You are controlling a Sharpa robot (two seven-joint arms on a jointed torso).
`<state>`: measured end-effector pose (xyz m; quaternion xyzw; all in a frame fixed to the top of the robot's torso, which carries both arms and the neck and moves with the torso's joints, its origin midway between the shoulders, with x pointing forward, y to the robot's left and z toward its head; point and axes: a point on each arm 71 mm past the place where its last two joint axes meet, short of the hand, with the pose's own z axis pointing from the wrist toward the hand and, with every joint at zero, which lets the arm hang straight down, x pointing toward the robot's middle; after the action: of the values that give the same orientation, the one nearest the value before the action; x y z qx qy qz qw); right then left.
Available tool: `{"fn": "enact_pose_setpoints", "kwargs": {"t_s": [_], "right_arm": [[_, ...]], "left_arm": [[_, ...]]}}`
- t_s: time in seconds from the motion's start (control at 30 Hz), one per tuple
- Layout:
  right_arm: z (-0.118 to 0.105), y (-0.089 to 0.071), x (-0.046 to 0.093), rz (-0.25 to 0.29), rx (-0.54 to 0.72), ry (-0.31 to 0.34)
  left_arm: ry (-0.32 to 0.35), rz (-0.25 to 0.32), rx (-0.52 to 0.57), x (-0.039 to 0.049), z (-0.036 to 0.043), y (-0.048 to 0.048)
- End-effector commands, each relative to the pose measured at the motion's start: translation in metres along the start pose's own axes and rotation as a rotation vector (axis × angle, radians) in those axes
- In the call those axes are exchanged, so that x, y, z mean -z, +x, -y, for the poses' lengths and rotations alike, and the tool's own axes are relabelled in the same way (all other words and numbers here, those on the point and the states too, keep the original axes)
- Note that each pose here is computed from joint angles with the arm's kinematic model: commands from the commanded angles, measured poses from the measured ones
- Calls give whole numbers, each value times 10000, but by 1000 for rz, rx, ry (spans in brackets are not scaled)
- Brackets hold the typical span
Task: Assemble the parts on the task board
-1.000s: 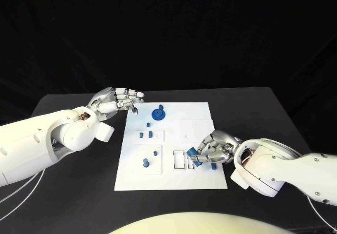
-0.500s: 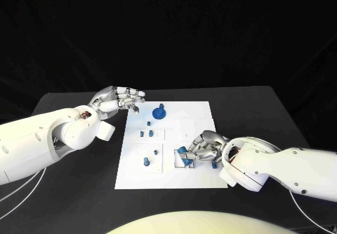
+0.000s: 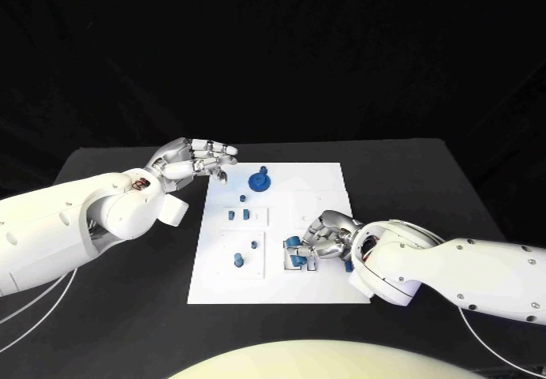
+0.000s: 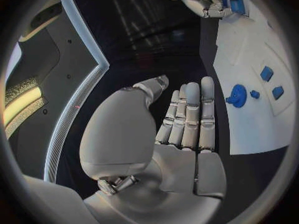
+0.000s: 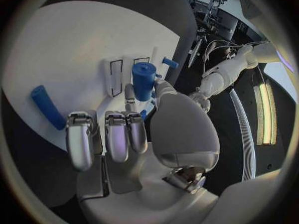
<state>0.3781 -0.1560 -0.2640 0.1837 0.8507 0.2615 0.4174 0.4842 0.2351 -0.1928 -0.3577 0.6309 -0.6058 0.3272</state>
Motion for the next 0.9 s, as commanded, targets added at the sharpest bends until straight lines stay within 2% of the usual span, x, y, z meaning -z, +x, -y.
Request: {"fn": "enact_pose_setpoints", "kwargs": {"t_s": [0.03,0.43,0.9], "right_arm": [[15,18,-15,-7,59,0],[12,23,-20,0,79,2],[-11,51,37,0,72,-12]], "left_arm": [[2,-18,13,0,0,26],[1,-15,12,8,0,18],[-5,-18,12,12,-3,14]]}}
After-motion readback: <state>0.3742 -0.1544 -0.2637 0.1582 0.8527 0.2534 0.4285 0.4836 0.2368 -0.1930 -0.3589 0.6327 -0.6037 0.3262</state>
